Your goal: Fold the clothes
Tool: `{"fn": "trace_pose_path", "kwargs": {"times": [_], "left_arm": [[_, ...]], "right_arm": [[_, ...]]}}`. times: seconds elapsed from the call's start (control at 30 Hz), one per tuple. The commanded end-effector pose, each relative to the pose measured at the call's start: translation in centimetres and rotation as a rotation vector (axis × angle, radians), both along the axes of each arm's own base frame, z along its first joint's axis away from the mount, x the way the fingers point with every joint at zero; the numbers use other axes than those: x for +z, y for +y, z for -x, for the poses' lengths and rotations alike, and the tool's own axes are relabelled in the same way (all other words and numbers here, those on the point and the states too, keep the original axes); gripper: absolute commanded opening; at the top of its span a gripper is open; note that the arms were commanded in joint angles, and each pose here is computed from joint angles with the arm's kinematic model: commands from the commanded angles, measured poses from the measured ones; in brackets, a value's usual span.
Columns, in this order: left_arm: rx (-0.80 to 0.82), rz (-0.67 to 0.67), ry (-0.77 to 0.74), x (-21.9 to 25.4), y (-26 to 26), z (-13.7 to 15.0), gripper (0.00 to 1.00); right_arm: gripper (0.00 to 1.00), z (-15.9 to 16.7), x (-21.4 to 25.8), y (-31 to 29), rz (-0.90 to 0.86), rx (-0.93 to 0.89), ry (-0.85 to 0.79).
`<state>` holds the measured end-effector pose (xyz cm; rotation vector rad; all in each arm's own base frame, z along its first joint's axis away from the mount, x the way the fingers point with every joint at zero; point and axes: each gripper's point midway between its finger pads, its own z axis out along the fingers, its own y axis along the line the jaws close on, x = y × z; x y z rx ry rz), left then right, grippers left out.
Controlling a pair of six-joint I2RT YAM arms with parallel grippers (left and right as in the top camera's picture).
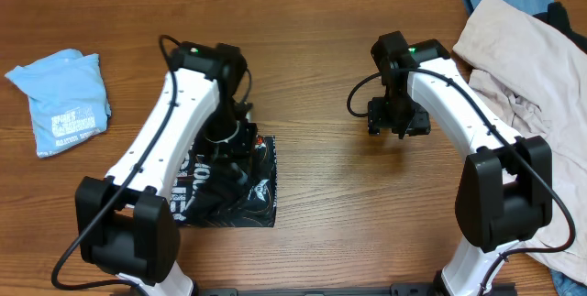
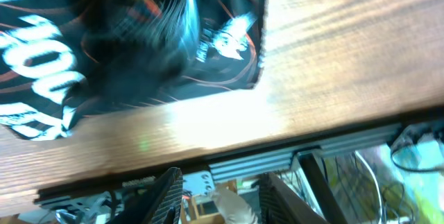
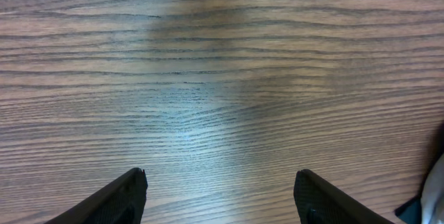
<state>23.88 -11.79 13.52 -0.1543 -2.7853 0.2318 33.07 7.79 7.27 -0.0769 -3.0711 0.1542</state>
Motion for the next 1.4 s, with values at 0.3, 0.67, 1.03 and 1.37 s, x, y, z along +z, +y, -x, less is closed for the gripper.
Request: {"fn": "trace_pose_path", "kwargs": {"times": [0.3,0.67,1.03,1.37], "left_arm": [[0.098,-0.152,-0.120,1.9,4.0,-0.7,0.31],[0.315,-0.243,-0.163,-1.4,9.5,-2.9,0.40],[0.416,-0.217,-0.178,-6.1,13.9,-3.8,0.44],[0.403,-0.211,-0.193,-6.8,14.1,-4.2,0.44]], "right_arm": [[0.72,-0.2,1.7,5.9,-0.332,0.177,-0.017],[0.74,4.9,5.4,18.6,-0.838,0.546,0.030],[0.77,9.0,3.2,27.7,-0.784,0.609,-0.003],[0.78,10.8,-0.9,31.0,-0.654,0.676,-0.043]]}}
